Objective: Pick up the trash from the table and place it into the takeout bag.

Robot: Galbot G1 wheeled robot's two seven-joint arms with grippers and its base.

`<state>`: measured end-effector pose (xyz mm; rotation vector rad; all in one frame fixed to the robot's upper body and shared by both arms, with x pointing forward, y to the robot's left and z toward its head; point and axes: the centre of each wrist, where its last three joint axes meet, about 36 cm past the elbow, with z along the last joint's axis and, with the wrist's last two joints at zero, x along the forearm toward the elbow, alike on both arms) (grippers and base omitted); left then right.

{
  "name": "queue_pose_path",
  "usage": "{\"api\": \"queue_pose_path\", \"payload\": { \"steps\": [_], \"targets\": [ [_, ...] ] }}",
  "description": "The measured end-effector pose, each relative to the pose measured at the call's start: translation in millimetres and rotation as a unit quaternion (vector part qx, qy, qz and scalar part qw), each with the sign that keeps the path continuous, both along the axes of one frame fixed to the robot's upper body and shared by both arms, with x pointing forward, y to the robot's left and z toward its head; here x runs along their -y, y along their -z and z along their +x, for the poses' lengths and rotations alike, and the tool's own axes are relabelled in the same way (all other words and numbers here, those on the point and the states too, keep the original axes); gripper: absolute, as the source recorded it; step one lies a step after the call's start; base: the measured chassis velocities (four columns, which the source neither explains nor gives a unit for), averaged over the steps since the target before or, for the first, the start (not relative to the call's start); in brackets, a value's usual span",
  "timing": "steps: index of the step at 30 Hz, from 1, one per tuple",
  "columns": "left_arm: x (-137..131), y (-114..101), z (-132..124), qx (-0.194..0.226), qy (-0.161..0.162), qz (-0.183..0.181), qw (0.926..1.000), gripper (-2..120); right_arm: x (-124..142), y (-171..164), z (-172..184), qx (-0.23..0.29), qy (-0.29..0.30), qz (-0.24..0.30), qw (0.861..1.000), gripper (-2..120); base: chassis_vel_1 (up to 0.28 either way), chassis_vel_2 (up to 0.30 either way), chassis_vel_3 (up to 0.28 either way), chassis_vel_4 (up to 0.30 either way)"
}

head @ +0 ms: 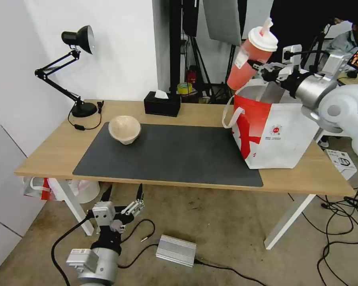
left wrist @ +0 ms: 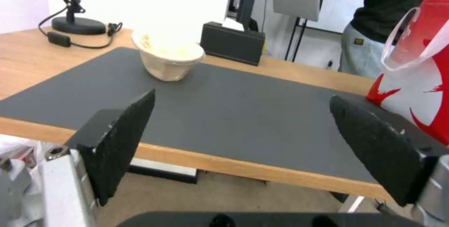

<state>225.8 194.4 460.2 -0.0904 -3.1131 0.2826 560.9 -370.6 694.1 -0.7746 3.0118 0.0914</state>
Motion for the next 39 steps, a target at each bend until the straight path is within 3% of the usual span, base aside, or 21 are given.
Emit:
{"api": "queue_pose_path", "payload": {
  "steps": [23,39],
  "targets": [
    [-1,0,-2,-0.001,0.001,0.001,1.0,100,48,22,-1,-0.016,0.063,0.006,0.998,2,0.0,0.0,0.0,0.0],
    [-3,1,-2,-0.002,0.0,0.004,1.0,100,63,49,12,-0.036,0.094,0.005,0.995,2,0.0,0.0,0.0,0.0]
  ]
}}
